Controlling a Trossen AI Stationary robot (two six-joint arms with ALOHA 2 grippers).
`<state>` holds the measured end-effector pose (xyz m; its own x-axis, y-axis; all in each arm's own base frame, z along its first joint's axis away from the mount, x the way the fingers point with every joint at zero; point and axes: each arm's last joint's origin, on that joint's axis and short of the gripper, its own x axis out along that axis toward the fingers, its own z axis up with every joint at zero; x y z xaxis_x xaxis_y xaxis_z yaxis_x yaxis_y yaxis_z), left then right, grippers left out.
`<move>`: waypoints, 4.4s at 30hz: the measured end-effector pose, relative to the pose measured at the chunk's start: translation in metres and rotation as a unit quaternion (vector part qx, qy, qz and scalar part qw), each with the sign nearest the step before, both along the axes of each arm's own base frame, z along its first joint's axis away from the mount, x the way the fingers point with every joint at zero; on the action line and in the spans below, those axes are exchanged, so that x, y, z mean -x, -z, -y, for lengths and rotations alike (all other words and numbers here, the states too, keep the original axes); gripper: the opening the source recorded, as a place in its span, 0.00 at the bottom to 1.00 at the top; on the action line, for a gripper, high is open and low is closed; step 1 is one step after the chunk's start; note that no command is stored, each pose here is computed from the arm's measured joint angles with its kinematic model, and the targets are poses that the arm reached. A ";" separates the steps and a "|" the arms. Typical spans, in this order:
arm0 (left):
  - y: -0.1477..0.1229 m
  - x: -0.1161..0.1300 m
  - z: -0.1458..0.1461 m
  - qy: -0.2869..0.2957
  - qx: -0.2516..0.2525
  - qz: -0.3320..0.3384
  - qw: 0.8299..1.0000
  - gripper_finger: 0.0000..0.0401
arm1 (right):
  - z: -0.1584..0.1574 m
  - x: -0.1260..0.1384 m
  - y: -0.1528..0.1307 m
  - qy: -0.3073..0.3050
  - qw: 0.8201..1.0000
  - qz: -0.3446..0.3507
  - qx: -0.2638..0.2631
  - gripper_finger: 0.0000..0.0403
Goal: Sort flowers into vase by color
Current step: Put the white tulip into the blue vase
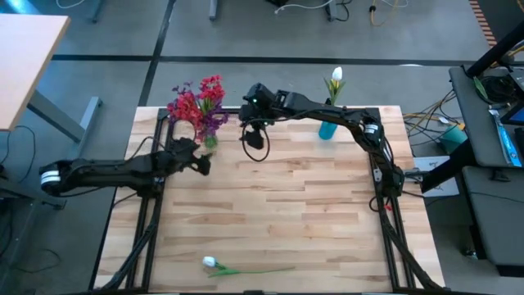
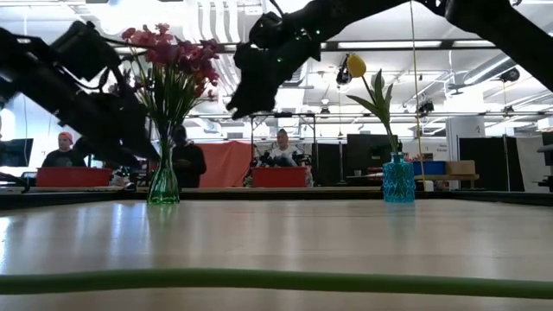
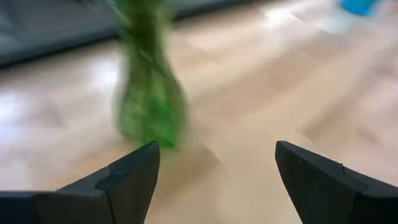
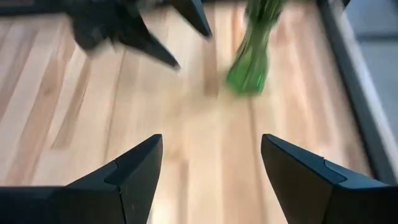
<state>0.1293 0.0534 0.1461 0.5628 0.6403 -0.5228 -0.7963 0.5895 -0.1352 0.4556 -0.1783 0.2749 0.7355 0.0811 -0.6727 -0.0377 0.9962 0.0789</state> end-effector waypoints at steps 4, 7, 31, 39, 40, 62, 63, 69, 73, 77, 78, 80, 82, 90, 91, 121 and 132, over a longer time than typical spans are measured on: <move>-0.013 0.006 0.007 0.043 0.088 0.013 0.995 0.75 | -0.009 0.008 0.006 0.003 0.998 -0.062 -0.033 0.66; -0.028 0.010 0.008 0.040 0.101 0.005 0.994 0.75 | -0.016 0.015 0.008 0.008 0.993 -0.106 -0.057 0.66; -0.150 0.053 0.043 0.137 0.269 -0.022 0.953 0.75 | -0.150 0.042 -0.017 -0.023 0.959 -0.279 -0.051 0.64; -0.158 0.029 0.067 0.274 0.232 0.076 0.930 0.75 | -0.243 0.030 0.009 -0.066 0.970 -0.230 -0.032 0.62; -0.156 0.023 0.073 0.299 0.228 0.090 0.922 0.75 | -0.253 0.030 0.013 -0.071 0.972 -0.223 -0.034 0.62; -0.142 0.007 0.212 0.421 0.101 0.055 0.900 0.70 | -0.396 0.006 0.089 -0.036 0.994 -0.061 -0.087 0.62; -0.142 0.006 0.215 0.423 0.098 0.050 0.899 0.70 | -0.399 0.004 0.091 -0.035 0.994 -0.062 -0.085 0.62; -0.141 0.003 0.231 0.437 0.089 0.035 0.894 0.70 | -0.423 -0.003 0.099 -0.043 0.993 -0.081 -0.075 0.62; -0.141 0.005 0.235 0.444 0.086 0.031 0.891 0.70 | -0.435 -0.005 0.119 -0.045 0.990 -0.125 -0.046 0.61; -0.140 0.006 0.237 0.449 0.083 0.026 0.889 0.70 | -0.439 -0.007 0.142 -0.015 0.985 -0.171 -0.017 0.59; -0.140 0.007 0.237 0.450 0.083 0.025 0.889 0.70 | -0.440 -0.009 0.141 -0.017 0.985 -0.171 -0.021 0.58; -0.139 0.007 0.237 0.451 0.082 0.025 0.889 0.70 | -0.442 -0.014 0.142 -0.019 0.986 -0.164 -0.021 0.55; -0.139 0.007 0.237 0.449 0.079 0.024 0.890 0.70 | -0.442 -0.015 0.144 -0.018 0.985 -0.169 -0.015 0.50; -0.138 0.007 0.233 0.430 0.049 0.025 0.901 0.70 | -0.436 -0.016 0.153 -0.023 0.979 -0.201 0.004 0.13; -0.138 0.007 0.233 0.427 0.046 0.027 0.903 0.70 | -0.436 -0.016 0.154 -0.028 0.979 -0.202 0.007 0.08; -0.149 -0.034 0.235 0.540 -0.204 0.064 0.814 0.68 | -0.303 0.124 0.034 -0.086 0.959 0.236 0.134 0.02; -0.129 -0.114 0.122 0.507 -0.228 0.160 0.816 0.60 | -0.232 0.176 0.030 -0.116 0.858 0.481 0.136 0.02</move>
<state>0.2436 -0.0687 0.2752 0.9850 -0.1513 -0.0831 0.1639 0.9706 0.1762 0.2797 0.0534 0.2447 0.9462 0.2369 0.2203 -0.1548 0.9295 -0.3347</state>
